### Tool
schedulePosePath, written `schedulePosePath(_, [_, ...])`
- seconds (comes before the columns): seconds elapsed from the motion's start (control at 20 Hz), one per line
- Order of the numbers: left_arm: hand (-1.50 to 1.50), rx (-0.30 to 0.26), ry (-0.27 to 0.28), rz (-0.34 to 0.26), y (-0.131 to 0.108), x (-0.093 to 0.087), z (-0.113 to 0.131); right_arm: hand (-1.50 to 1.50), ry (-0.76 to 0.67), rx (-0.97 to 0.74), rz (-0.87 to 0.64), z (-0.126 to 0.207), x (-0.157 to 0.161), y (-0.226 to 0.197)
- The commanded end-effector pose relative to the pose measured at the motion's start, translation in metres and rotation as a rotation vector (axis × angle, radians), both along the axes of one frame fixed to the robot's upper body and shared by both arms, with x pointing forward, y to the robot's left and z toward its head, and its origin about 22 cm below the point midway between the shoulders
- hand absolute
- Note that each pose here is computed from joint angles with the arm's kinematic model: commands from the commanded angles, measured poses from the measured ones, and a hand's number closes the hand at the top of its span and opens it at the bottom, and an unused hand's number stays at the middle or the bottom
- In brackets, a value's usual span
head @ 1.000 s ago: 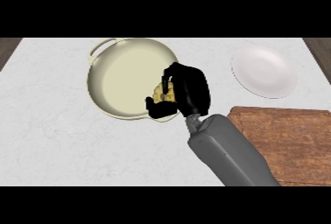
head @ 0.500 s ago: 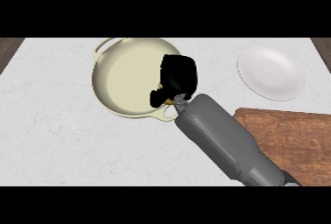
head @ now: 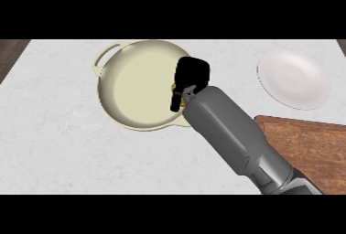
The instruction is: Pick the squash from the cutting board and place it in the pot
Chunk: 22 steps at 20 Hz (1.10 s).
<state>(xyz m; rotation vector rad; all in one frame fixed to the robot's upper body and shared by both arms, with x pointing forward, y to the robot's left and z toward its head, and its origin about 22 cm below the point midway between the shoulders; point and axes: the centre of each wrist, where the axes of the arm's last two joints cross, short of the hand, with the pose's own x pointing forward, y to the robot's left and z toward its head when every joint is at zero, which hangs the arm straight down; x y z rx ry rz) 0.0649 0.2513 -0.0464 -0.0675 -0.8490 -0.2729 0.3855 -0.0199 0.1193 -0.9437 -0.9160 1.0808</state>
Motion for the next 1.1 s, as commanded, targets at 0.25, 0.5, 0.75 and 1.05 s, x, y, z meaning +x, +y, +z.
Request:
schedulePosePath(0.25, [0.00,-0.056,-0.387,-0.048,-0.012,0.086,0.038,-1.50,-0.294,0.436,-0.025,0.061,0.004,0.007])
schedulePosePath(0.5, [0.00,-0.050,-0.381,-0.033,-0.013,0.084,0.035,-1.50,-0.499,0.669,-0.143,0.085,0.007,0.002])
schedulePosePath(0.75, [0.00,-0.051,-0.380,-0.002,-0.008,0.086,0.038,-1.50,-0.694,0.794,-0.235,0.090,0.009,-0.004])
schedulePosePath(1.05, [0.00,-0.055,-0.384,0.018,-0.009,0.087,0.034,-1.50,-0.799,0.908,-0.285,0.081,0.009,-0.017])
